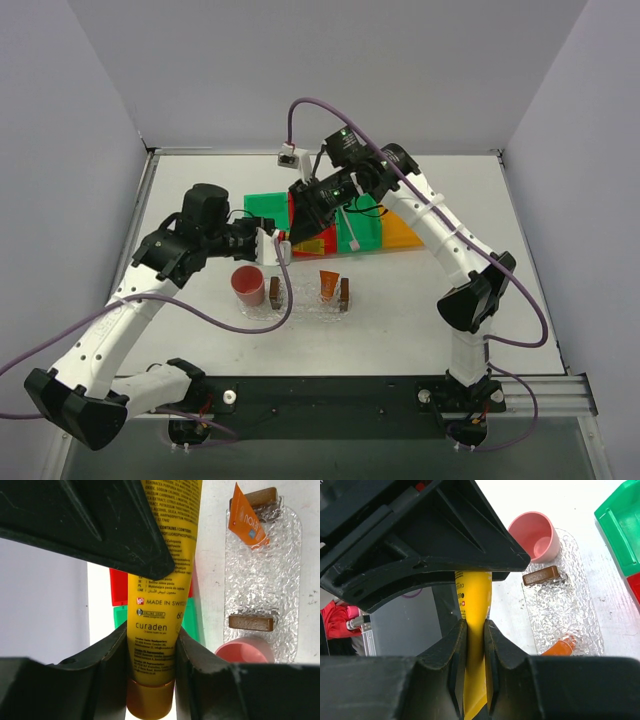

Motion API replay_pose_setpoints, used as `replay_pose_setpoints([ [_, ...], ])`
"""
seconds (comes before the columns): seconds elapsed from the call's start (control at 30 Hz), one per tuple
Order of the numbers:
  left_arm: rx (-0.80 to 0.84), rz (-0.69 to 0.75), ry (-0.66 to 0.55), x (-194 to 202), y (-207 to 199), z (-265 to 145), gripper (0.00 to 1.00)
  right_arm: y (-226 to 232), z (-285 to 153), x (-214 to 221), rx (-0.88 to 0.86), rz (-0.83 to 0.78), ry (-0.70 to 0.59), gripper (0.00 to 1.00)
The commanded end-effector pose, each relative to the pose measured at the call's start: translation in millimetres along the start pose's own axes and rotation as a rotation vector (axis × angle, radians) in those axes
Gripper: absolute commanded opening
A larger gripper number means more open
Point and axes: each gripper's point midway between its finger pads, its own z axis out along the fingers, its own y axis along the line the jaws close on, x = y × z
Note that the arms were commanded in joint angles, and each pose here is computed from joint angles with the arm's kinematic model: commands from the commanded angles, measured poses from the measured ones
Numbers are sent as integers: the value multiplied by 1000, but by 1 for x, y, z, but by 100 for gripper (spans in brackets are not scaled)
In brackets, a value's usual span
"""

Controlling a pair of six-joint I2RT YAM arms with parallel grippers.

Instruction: Prepare toiletry sets of a toothbrush and toothpaste on the tray

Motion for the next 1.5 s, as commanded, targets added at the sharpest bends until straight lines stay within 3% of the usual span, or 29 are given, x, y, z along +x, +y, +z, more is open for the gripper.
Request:
replay_pose_setpoints([
  [0.0, -52, -3, -62, -16, 14, 1, 0, 8, -3, -4, -31, -16, -20, 2],
  [0.13, -53, -30, -54, -12, 8, 2, 0, 6, -10, -5, 10, -29, -31, 27],
  [0.17, -54, -34, -50, -11, 7, 1, 0, 8, -16, -7, 19, -40, -45, 39],
  [0.33, -67, -94, -39, -3, -2, 3, 0, 11, -44, -18, 90, -74, -109, 53],
  [0.6, -177, -327, -125, -6, 3, 8, 0, 8, -77, -17, 178, -99, -163, 57],
  [0.9, -250, -554, -266, -24, 16, 5, 0, 6, -84, -14, 201, -109, -171, 64],
  [1.47, -146, -616, -379, -48, 5, 4, 0, -3, -71, -20, 164, -80, -162, 62],
])
